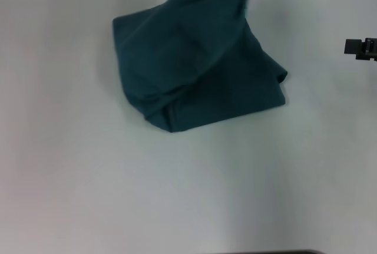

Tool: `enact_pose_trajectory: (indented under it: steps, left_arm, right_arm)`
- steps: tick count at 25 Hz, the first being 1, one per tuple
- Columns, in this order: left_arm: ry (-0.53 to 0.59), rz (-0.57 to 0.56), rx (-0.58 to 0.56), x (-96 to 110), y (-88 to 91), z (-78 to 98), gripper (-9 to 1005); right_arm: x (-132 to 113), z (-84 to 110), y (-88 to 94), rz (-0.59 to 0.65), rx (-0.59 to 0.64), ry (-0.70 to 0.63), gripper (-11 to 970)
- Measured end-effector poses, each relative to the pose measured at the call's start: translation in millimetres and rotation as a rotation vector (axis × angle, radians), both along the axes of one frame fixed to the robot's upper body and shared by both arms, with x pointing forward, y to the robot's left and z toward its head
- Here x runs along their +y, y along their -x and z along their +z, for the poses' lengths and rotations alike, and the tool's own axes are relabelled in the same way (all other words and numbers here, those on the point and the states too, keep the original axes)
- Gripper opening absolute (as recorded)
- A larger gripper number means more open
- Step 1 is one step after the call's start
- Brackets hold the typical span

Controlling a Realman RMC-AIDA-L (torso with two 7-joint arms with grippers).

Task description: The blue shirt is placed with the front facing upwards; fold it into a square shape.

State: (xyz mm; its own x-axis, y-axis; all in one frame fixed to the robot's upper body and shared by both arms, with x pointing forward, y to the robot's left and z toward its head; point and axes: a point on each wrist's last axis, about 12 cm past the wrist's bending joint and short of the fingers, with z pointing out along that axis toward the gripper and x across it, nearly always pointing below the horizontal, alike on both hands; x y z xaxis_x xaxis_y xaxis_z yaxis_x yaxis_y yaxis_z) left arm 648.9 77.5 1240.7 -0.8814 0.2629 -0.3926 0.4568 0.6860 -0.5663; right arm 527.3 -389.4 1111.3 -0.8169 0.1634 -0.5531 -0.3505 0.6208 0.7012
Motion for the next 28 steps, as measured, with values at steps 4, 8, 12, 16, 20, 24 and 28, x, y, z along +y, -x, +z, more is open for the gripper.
enact_pose_trajectory:
  steps: [4,8,12,16,20,24,28]
  left_arm:
    - [0.017,-0.034,0.017,-8,0.0,-5.6,90]
    - [0.039,0.013,-0.018,-11,-7.0,-8.3,128]
    - [0.075,0.047,-0.036,-5,-11.2,-4.1,265]
    - [0.113,0.057,-0.050,9,-10.4,0.7,422]
    - [0.125,0.072,-0.051,40,-6.7,0.6,581]
    - [0.184,0.126,-0.007,99,4.7,-3.1,736]
    - [0.333,0.227,0.012,156,20.1,-10.8,936]
  right_arm:
    - [1,0.5,-0.8,0.003,-0.003,0.001,948]
    - [2,-0.2,-1.1,0.008,-0.003,0.004,948]
    - [2,-1.1,-0.7,0.008,0.000,0.006,948]
    - [0,-0.7,-0.7,0.005,-0.001,0.010,948]
    - [0,3.0,-4.3,0.005,-0.006,0.016,948]
    - [3,12.9,-16.1,0.010,-0.013,0.014,948]
    - [10,31.9,-41.7,-0.023,0.005,0.040,947]
